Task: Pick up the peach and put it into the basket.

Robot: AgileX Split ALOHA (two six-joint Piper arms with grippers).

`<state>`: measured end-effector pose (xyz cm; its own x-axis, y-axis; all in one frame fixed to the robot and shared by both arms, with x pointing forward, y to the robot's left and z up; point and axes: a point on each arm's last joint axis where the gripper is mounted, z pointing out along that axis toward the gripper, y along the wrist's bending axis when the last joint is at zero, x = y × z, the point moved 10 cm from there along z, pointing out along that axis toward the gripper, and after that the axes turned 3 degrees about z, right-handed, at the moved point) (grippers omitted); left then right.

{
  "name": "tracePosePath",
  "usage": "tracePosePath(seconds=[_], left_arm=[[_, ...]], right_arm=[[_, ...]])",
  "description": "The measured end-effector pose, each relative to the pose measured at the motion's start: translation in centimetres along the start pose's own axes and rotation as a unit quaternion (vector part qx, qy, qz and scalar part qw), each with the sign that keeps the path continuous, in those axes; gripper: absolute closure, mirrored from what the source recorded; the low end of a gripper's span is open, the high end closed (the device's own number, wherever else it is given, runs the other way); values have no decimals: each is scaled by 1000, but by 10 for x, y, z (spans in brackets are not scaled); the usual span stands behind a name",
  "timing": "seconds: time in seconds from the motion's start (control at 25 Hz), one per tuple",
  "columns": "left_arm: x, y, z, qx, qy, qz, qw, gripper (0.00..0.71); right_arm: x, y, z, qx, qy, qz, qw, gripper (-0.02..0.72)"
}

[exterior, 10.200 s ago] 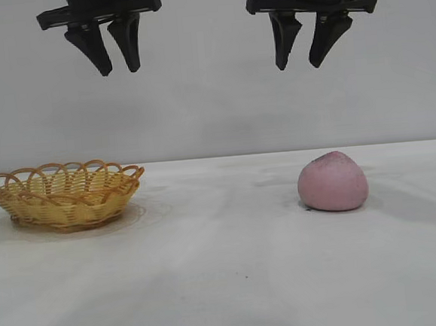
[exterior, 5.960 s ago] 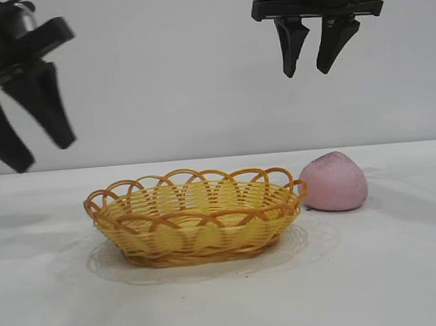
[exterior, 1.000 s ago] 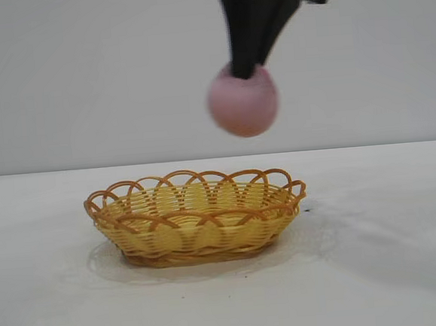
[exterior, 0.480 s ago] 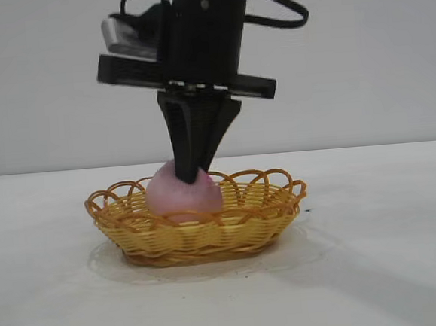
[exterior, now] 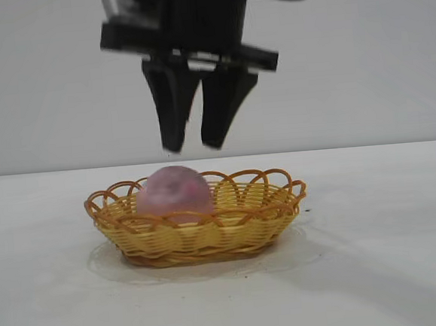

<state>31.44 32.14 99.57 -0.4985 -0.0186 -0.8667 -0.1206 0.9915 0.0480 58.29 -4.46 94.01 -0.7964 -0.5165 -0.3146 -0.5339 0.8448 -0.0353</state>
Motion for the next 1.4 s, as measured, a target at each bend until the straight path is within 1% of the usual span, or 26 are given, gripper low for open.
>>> tracePosePath(seconds=[0.08,0.16,0.24,0.36,0.48,0.68,0.8,0.96,1.04,1.16,1.4], left_arm=[[0,0,0,0,0,0,1000,381],[0,0,0,0,0,0,1000,381],[0,0,0,0,0,0,1000,381],[0,0,0,0,0,0,1000,381],[0,0,0,0,0,0,1000,381],[0,0,0,0,0,0,1000,381],[0,0,0,0,0,0,1000,381],[0,0,0,0,0,0,1000,381],[0,0,0,0,0,0,1000,381],[0,0,0,0,0,0,1000,381],[0,0,0,0,0,0,1000,381]], right_arm=[[11,-34,9,18,11,49,999,376],[35,-64,25,30,32,89,995,376],[62,-96,40,41,54,131,989,376],[102,-137,53,54,77,191,977,376],[124,-161,56,56,70,244,966,376],[125,-187,37,68,18,284,956,376],[121,-194,13,75,-17,296,952,376],[111,-192,-43,83,-85,294,948,376],[116,-186,-73,89,-115,285,947,376],[144,-169,-98,91,-127,283,946,376],[229,-125,-107,84,-105,287,949,376]])
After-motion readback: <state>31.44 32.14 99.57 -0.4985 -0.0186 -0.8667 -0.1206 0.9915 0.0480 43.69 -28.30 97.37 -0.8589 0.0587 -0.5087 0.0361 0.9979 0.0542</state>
